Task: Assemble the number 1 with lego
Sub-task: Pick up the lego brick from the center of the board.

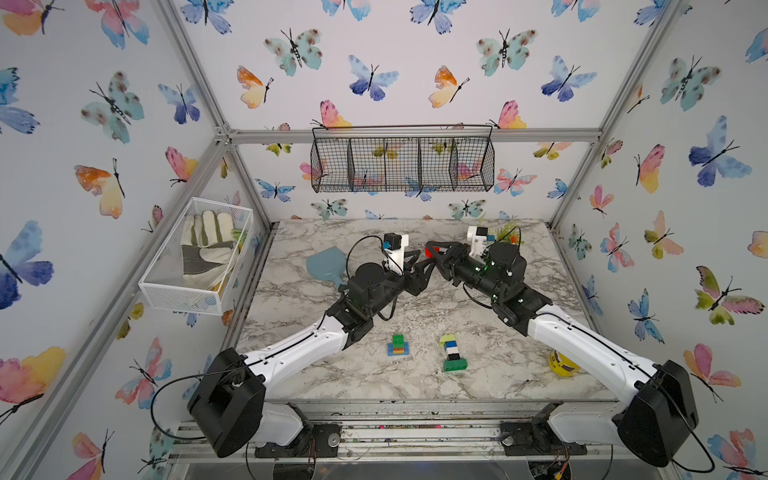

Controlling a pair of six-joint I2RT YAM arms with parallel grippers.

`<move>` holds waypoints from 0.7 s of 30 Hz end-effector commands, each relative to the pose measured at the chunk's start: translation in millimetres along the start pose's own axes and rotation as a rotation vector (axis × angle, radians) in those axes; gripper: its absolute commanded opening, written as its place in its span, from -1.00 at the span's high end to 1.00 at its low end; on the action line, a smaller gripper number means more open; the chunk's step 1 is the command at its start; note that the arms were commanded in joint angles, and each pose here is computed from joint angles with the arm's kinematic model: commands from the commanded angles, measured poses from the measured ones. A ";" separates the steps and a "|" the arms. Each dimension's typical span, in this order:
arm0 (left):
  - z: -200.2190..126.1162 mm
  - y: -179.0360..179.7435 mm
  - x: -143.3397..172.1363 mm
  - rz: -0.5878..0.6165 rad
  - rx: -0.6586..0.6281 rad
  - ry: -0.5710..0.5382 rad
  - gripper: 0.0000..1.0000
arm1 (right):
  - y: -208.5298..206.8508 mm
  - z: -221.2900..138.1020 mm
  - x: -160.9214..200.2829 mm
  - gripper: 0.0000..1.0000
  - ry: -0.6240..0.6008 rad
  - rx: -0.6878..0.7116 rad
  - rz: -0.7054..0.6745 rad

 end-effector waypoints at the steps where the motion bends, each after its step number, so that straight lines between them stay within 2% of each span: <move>1: 4.3 -4.4 -16.2 0.034 0.016 -0.058 -0.01 | 5.5 3.5 6.9 0.71 0.034 -0.036 0.006; 12: 0.2 -2.8 -22.9 0.090 0.006 -0.117 0.21 | -0.3 6.4 12.2 0.70 0.055 -0.032 0.027; 21: -0.2 -1.5 -20.9 0.140 -0.005 -0.108 0.41 | -7.5 3.3 14.4 0.52 0.059 -0.006 0.018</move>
Point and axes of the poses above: each gripper's point midway between its finger pads, its own z axis out along the fingers, its own y axis along the line the jaws close on, x = y × z, the point moved 4 cm from there along -z, back along the fingers
